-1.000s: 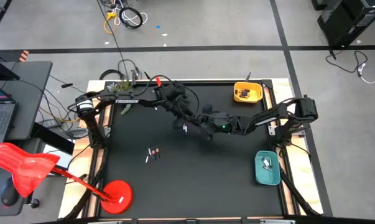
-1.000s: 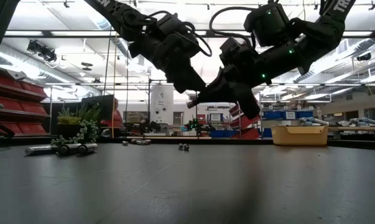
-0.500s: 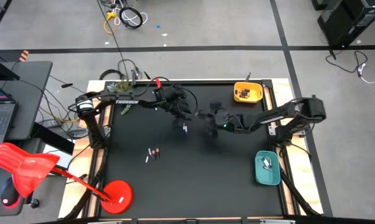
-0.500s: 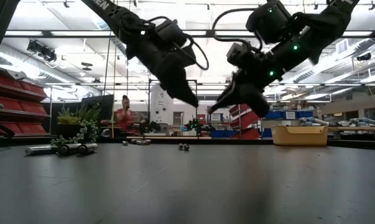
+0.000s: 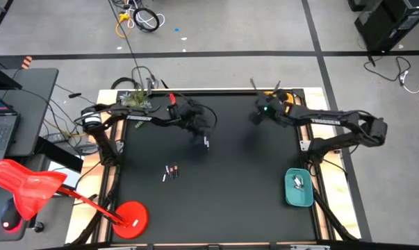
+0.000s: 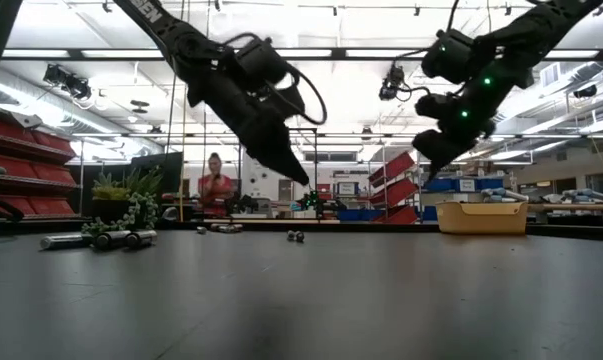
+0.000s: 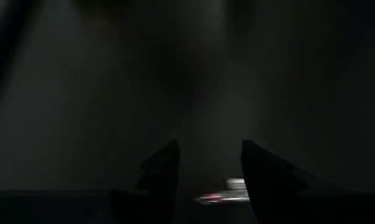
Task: Sort batteries
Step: Put the black battery into the yellow bin
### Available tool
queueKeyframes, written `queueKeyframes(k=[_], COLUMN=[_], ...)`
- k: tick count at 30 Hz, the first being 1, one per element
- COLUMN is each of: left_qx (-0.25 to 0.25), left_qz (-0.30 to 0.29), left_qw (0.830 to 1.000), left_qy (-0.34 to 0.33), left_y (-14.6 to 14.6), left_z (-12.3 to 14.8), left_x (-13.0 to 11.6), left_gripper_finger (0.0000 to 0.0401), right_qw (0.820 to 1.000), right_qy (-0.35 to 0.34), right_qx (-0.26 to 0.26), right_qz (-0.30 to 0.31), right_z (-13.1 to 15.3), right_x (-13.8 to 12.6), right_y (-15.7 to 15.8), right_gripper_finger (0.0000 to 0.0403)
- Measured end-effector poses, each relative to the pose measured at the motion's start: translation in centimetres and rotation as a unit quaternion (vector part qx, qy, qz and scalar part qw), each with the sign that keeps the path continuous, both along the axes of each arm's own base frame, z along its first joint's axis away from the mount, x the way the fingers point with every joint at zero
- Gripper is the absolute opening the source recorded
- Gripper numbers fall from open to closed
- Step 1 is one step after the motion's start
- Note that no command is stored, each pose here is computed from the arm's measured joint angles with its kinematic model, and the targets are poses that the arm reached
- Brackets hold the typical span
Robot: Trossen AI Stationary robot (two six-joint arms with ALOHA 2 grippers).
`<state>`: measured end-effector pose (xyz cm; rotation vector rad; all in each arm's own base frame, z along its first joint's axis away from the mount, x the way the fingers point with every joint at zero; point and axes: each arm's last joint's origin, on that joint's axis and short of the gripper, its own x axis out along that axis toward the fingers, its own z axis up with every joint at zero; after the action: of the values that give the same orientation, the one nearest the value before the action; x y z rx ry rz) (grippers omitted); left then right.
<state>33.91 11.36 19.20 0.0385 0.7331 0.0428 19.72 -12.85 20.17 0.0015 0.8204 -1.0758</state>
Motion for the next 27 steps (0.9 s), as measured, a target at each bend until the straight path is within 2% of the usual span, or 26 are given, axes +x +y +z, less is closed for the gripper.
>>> queueKeyframes(k=[5, 10, 12, 16, 21, 25, 27], left_qx=[0.072, 0.113, 0.122, 0.123, 0.102, 0.075, 0.068], left_qz=[0.076, 0.124, 0.132, 0.133, 0.155, 0.175, 0.195], left_qw=[0.994, 0.986, 0.984, 0.983, 0.983, 0.982, 0.978], left_qy=[-0.012, 0.002, 0.017, 0.010, 0.003, 0.012, 0.028], left_y=[0.3, 0.2, 0.1, -0.4, -0.7, -1.0, -1.1], left_z=[2.5, 4.1, 4.3, 4.6, 3.4, 1.7, 1.0], left_x=[-1.0, -2.2, -2.7, -4.1, -6.5, -7.7, -8.0], left_gripper_finger=[0.0172, 0.0172, 0.0172, 0.0172, 0.0172, 0.0172, 0.0172], right_qw=[0.998, 0.992, 0.989, 0.986, 0.989, 0.996, 0.998], right_qy=[-0.006, 0.000, 0.004, 0.009, -0.005, -0.041, -0.062], right_qx=[0.016, 0.062, 0.070, 0.079, 0.078, 0.042, 0.019], right_qz=[-0.057, -0.108, -0.127, -0.146, -0.128, -0.072, -0.020], right_z=[0.1, -1.0, -1.3, -1.9, -1.6, -0.5, 0.2], right_x=[-1.8, -3.2, -3.6, -4.0, -3.5, -1.8, -0.5], right_y=[-1.6, -3.0, -3.5, -4.0, -3.6, -2.6, -1.8], right_gripper_finger=[0.0054, 0.0055, 0.0079, 0.0152, 0.0204, 0.0205, 0.0198])
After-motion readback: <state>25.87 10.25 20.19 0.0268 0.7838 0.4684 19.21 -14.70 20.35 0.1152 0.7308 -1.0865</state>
